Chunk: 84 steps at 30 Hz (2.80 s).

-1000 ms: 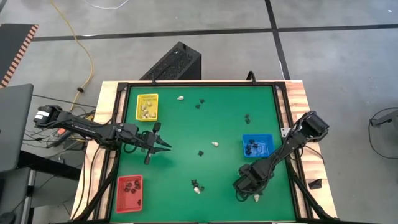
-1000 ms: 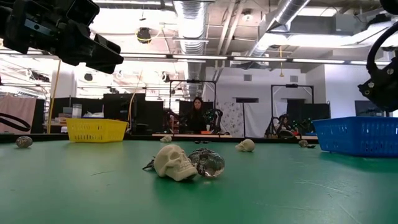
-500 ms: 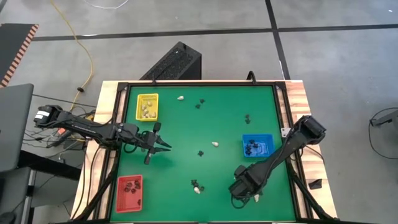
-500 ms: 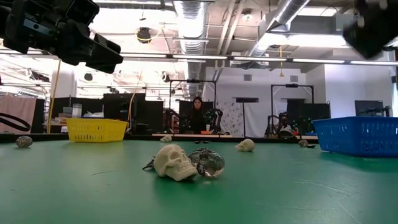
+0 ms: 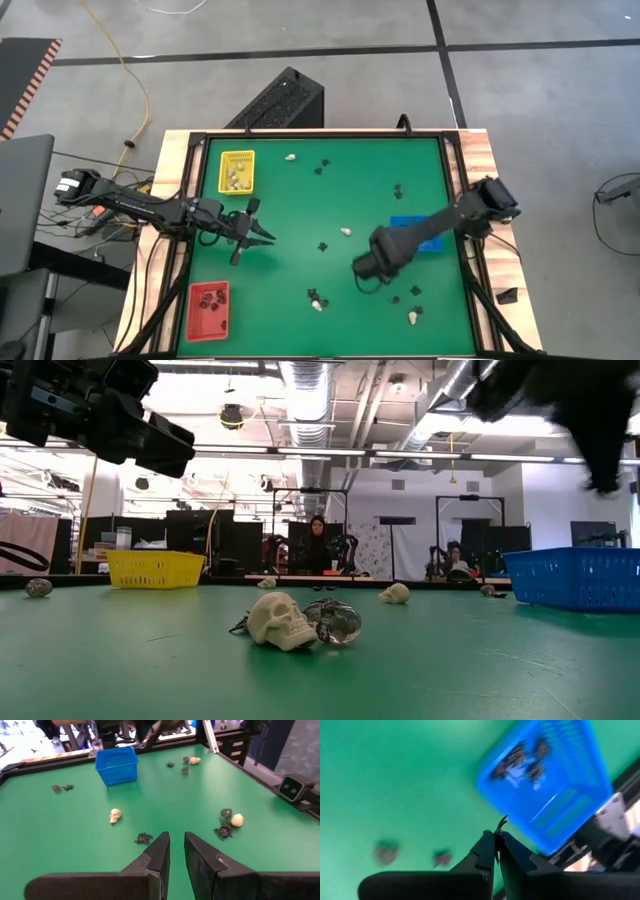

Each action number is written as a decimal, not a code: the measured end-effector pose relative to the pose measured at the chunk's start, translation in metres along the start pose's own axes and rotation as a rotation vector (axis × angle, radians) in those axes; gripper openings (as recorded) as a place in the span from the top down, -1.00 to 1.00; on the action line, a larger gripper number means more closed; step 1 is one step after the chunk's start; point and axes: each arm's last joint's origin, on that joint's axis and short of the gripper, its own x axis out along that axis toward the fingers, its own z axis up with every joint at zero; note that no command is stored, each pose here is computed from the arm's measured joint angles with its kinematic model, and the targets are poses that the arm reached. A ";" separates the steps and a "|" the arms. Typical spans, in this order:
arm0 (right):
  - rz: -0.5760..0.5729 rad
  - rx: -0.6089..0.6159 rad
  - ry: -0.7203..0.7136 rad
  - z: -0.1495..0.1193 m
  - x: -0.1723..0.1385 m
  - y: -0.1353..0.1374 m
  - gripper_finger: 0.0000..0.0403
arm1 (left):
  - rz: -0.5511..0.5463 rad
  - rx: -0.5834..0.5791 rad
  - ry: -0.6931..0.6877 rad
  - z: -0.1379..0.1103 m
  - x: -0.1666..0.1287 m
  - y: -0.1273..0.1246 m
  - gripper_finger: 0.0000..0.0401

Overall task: Sort Halloween decoration
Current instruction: Put the black spider toy into the blue bin, then put the black skull toy into the red bin

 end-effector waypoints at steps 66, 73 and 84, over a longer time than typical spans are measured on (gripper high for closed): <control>0.206 0.508 -0.131 0.157 0.151 -0.180 0.02 | 0.045 0.099 -0.213 0.027 -0.027 0.001 0.76; 0.199 0.510 -0.113 0.155 0.151 -0.183 0.32 | 0.045 0.099 -0.213 0.027 -0.027 0.001 0.76; 0.280 0.330 -0.265 0.165 0.098 -0.142 0.38 | 0.041 0.097 -0.180 0.024 -0.028 0.001 0.76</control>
